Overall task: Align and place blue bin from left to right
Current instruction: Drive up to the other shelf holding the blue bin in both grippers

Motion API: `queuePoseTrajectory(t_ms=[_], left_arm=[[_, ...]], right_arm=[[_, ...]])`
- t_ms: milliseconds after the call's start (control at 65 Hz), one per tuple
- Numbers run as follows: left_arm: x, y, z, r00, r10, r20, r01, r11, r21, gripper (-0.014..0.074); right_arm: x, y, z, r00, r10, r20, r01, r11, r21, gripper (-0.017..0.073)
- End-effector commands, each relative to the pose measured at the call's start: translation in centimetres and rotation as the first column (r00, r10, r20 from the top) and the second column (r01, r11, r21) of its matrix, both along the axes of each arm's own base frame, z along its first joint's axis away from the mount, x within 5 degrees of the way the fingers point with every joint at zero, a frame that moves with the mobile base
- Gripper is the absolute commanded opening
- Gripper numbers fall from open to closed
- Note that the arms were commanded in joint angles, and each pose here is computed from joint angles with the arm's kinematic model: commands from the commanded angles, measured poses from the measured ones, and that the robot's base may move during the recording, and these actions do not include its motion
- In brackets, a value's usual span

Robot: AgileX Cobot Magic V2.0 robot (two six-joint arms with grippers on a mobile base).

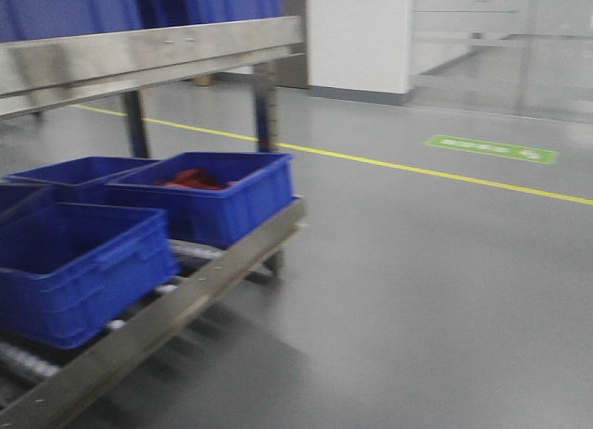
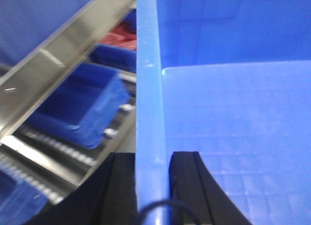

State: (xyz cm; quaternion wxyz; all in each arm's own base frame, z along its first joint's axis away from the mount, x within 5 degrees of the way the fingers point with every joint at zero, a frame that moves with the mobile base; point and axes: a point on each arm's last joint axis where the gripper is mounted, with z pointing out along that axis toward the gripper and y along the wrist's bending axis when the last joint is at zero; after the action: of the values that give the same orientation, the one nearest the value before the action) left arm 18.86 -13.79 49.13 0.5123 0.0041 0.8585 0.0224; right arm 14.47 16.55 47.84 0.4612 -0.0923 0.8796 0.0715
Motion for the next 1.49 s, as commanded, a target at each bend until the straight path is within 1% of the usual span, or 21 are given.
queuePoseTrajectory(t_ms=[0, 1478], left_arm=[[-0.15, -1.09, 0.75, 0.994, -0.088, 0.067, 0.091, 0.995, -0.041, -0.0111], [-0.15, -1.09, 0.75, 0.994, -0.088, 0.067, 0.09, 0.995, -0.041, -0.0111]], right_arm=[[-0.43, 1.24, 0.46, 0.995, 0.096, 0.03, -0.098, 0.993, 0.071, -0.0079], [-0.43, 1.24, 0.46, 0.995, 0.096, 0.03, -0.098, 0.993, 0.071, -0.0079]])
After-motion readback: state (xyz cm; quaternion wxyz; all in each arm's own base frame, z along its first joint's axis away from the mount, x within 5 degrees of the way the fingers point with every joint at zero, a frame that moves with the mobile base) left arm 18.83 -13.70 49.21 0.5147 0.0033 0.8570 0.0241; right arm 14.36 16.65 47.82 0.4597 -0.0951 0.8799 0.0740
